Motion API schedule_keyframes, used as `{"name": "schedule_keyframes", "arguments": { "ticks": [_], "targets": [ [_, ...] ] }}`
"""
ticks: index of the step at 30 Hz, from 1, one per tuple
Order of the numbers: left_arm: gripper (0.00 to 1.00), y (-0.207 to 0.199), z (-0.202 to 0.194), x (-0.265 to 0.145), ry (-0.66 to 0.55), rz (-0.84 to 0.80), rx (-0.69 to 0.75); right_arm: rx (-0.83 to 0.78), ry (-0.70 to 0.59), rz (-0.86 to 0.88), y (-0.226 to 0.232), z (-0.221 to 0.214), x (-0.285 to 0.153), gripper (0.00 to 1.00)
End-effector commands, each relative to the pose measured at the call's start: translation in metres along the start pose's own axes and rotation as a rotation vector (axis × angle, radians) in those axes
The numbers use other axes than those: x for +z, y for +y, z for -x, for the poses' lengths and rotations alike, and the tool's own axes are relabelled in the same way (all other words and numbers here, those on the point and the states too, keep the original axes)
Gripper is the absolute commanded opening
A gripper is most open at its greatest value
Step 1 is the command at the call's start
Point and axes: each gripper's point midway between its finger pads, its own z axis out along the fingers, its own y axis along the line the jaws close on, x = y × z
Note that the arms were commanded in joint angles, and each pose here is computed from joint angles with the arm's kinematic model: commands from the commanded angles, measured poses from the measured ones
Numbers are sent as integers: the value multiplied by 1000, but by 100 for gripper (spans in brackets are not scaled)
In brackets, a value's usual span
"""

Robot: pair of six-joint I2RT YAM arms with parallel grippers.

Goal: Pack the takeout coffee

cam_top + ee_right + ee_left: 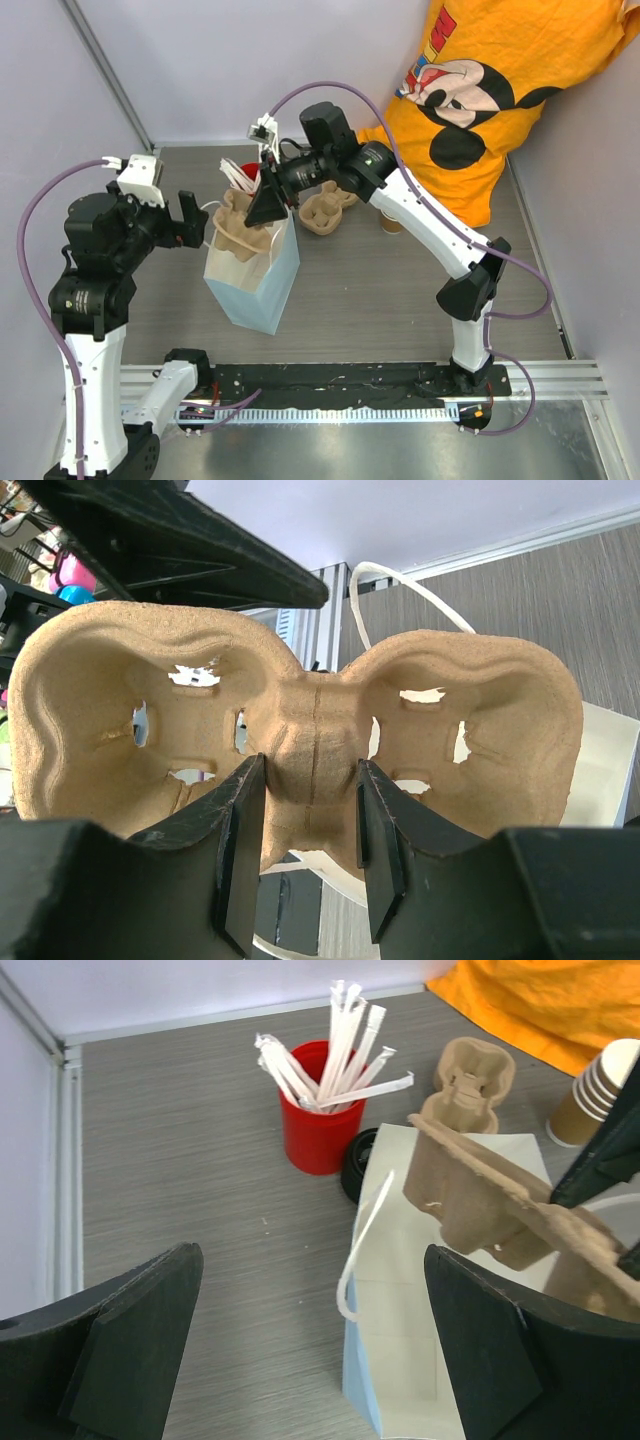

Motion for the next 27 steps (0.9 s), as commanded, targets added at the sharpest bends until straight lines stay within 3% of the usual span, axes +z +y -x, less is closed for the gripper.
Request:
{"name": "schedule_keyframes", "arguments": {
  "ticks": [1, 16, 23, 27],
  "targets": [
    [97, -16, 8, 1, -25, -91, -9, -33, -13, -13, 14, 7, -9, 3],
    [82, -28, -9, 18, 40, -175, -25, -6, 50, -89, -10, -16, 5, 3],
    [63, -28, -13, 23, 54, -182, -30, -13, 77, -149, -22, -24, 11, 3],
    [58, -28, -13, 22, 52, -182, -31, -33, 101, -180, -31, -31, 17, 3]
  ]
}}
